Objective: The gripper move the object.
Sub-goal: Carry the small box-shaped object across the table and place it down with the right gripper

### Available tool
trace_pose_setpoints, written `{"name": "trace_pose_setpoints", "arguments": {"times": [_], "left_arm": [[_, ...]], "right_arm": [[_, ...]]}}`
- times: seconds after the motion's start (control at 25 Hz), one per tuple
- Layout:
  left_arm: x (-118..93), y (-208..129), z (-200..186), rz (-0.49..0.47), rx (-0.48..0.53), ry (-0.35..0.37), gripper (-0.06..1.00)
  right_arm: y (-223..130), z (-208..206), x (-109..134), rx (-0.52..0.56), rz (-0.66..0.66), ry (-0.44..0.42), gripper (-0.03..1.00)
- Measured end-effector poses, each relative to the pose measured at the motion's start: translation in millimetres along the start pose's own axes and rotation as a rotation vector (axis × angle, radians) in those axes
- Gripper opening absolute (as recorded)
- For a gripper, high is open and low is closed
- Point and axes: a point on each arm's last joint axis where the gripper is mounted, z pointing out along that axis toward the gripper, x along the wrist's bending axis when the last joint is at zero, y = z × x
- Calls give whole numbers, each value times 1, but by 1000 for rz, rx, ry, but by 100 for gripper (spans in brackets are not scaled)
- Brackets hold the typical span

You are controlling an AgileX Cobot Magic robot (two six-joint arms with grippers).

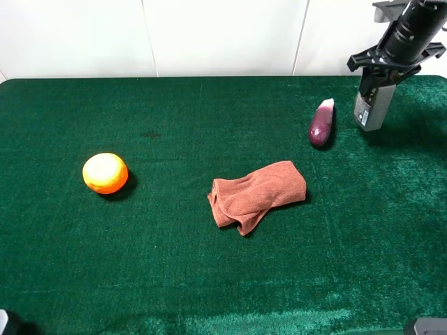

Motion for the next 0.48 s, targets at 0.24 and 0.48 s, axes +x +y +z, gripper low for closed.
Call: {"name": "trace_pose_setpoints", "arguments": {"times": [0.24, 0.48], "left_arm": [[0, 0, 0, 0, 0, 0, 99], [0, 0, 0, 0, 0, 0, 99]], "right_arm": [[-8, 14, 1, -20, 3, -4, 32], [-8, 16, 2, -26, 3, -6, 32]]}}
